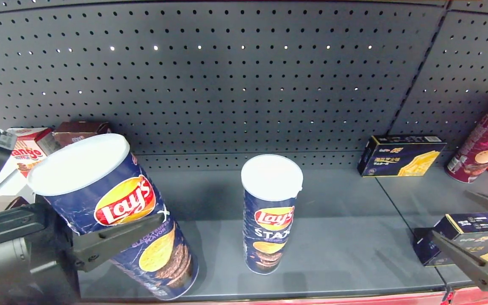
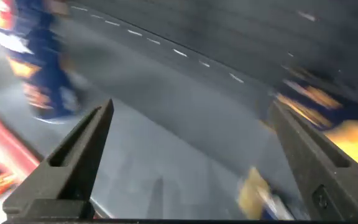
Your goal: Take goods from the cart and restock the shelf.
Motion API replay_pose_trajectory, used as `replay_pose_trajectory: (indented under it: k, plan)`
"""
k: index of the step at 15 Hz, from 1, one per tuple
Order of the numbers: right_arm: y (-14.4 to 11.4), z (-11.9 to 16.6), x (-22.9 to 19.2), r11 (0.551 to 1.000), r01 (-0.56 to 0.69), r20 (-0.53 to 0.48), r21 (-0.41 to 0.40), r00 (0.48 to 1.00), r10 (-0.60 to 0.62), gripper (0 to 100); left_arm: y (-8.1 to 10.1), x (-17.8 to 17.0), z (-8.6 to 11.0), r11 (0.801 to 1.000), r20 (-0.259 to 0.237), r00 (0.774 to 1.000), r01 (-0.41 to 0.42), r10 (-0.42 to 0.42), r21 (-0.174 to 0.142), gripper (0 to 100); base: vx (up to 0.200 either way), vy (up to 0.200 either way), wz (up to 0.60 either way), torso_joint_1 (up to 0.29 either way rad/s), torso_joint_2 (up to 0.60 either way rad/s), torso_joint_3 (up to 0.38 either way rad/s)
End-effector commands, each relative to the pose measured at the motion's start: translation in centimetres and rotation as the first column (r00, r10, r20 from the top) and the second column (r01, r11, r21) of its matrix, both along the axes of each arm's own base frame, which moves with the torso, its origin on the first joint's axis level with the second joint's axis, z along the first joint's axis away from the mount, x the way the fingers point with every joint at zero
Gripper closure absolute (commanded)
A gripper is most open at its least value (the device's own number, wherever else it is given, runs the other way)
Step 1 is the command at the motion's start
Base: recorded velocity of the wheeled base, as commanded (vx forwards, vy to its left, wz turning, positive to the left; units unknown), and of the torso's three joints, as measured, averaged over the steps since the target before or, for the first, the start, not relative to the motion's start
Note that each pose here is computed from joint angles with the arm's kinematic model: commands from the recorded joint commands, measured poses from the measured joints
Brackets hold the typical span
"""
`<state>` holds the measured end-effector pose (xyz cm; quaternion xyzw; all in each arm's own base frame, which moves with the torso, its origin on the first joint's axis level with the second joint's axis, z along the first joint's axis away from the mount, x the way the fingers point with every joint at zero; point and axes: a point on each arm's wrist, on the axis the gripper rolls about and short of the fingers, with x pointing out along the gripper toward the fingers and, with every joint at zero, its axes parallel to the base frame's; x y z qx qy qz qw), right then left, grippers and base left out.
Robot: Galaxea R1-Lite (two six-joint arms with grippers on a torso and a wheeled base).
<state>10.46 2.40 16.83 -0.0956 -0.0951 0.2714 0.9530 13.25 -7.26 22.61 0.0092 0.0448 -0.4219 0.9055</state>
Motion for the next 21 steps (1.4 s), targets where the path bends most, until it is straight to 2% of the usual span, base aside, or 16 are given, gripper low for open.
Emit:
replay_pose_trajectory:
  k: [1,4,7,8,13,14,16,21]
  plan:
    - [-1.4,-0.5,-3.5,0.989,0.135,0.021,0.055,0.990,-0.136,0,0.2,-0.5,0.1,1.000,0.014,1.000,0.002,-0.002,-0.007,100,0.000,0.000,0.00,0.000,0.00,0.000]
    - [-1.6,-2.0,-7.2,0.980,0.183,-0.009,0.072,0.983,-0.183,0,0.4,-0.9,-0.1,1.000,0.017,1.000,0.000,0.000,-0.008,100,0.000,0.000,0.00,0.000,0.00,0.000]
    - [-1.6,-6.3,-12.6,0.972,0.225,-0.040,0.074,0.974,-0.223,0,0.7,-1.5,-0.4,1.000,0.017,1.000,0.002,-0.002,-0.008,100,0.000,0.000,0.00,0.000,0.00,0.000]
    - [-1.7,-7.4,-13.3,0.968,0.245,-0.082,0.062,0.967,-0.239,0,0.7,-1.5,-0.6,1.000,0.012,1.000,0.002,-0.002,-0.006,100,0.000,0.000,0.00,0.000,0.00,0.000]
    - [-2.2,-8.6,-12.8,0.893,0.444,-0.127,0.075,0.893,-0.433,0,0.6,-1.4,-0.1,1.000,0.028,1.000,0.008,-0.008,-0.013,100,0.000,0.000,0.00,0.000,0.00,0.000]
    - [-2.2,-8.7,-12.8,0.883,0.458,-0.151,0.101,0.885,-0.441,0,0.6,-1.4,0.0,1.000,0.033,0.999,0.010,-0.009,-0.014,100,0.000,0.000,0.00,0.000,0.00,0.000]
    - [-2.4,-9.2,-12.7,0.842,0.530,-0.210,0.098,0.838,-0.503,0,0.5,-1.3,0.1,1.000,0.035,0.999,0.013,-0.012,-0.014,100,0.000,0.000,0.00,0.000,0.00,0.000]
    - [-2.4,-9.2,-12.7,0.840,0.529,-0.226,0.121,0.839,-0.495,0,0.5,-1.4,-0.4,1.000,0.021,1.000,0.013,-0.013,-0.004,100,0.000,0.000,0.00,0.000,0.00,0.000]
